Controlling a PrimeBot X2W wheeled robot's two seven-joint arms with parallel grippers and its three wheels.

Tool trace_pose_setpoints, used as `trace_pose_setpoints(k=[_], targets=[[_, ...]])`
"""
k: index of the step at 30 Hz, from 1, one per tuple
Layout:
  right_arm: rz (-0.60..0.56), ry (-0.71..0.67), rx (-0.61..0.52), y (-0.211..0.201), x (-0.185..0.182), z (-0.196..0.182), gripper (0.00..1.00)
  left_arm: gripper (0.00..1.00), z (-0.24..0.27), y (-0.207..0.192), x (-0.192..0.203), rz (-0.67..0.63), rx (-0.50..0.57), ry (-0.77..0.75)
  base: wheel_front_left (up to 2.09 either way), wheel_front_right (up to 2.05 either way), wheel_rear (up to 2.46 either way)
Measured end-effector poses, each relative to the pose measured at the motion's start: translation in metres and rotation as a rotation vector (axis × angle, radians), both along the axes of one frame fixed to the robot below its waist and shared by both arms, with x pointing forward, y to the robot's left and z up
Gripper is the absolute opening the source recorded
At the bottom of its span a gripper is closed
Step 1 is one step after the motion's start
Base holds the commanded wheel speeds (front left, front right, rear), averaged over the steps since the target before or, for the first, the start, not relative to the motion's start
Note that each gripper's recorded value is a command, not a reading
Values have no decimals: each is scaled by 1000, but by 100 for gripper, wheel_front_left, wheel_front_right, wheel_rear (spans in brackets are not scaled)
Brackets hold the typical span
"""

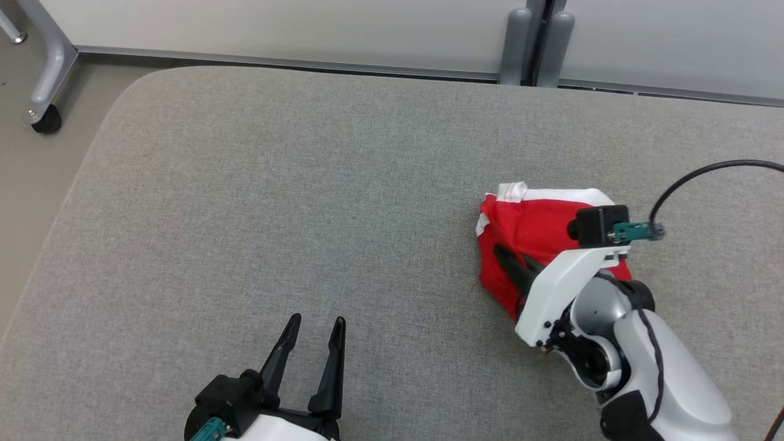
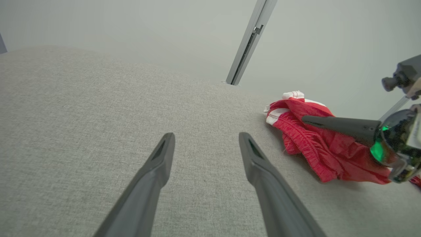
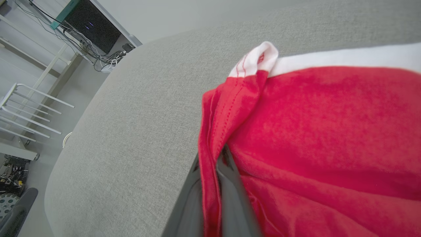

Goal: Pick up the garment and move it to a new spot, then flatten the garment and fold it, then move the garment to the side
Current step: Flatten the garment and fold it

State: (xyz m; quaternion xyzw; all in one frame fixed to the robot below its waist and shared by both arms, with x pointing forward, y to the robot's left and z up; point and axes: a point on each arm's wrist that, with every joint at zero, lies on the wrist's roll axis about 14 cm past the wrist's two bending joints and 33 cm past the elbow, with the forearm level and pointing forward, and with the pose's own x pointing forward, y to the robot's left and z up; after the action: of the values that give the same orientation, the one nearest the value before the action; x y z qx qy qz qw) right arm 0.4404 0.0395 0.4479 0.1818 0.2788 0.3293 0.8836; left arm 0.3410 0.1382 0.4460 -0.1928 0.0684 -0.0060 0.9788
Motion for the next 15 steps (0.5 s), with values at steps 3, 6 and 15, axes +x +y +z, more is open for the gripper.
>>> trace_pose_setpoints(k=[3,6,15], targets=[[44,-14,-14,11,-12,-1,100,100,2,-3,-1,-6,-3,-7,0,0,0],[59,-41,-3,17,-20,5,100,100,2,-2,-5,-2,-6,-6,0,0,0],[-69,-240,78,-9,-40,49,100,100,5,4,-27,18,-2,-20,0,0,0]])
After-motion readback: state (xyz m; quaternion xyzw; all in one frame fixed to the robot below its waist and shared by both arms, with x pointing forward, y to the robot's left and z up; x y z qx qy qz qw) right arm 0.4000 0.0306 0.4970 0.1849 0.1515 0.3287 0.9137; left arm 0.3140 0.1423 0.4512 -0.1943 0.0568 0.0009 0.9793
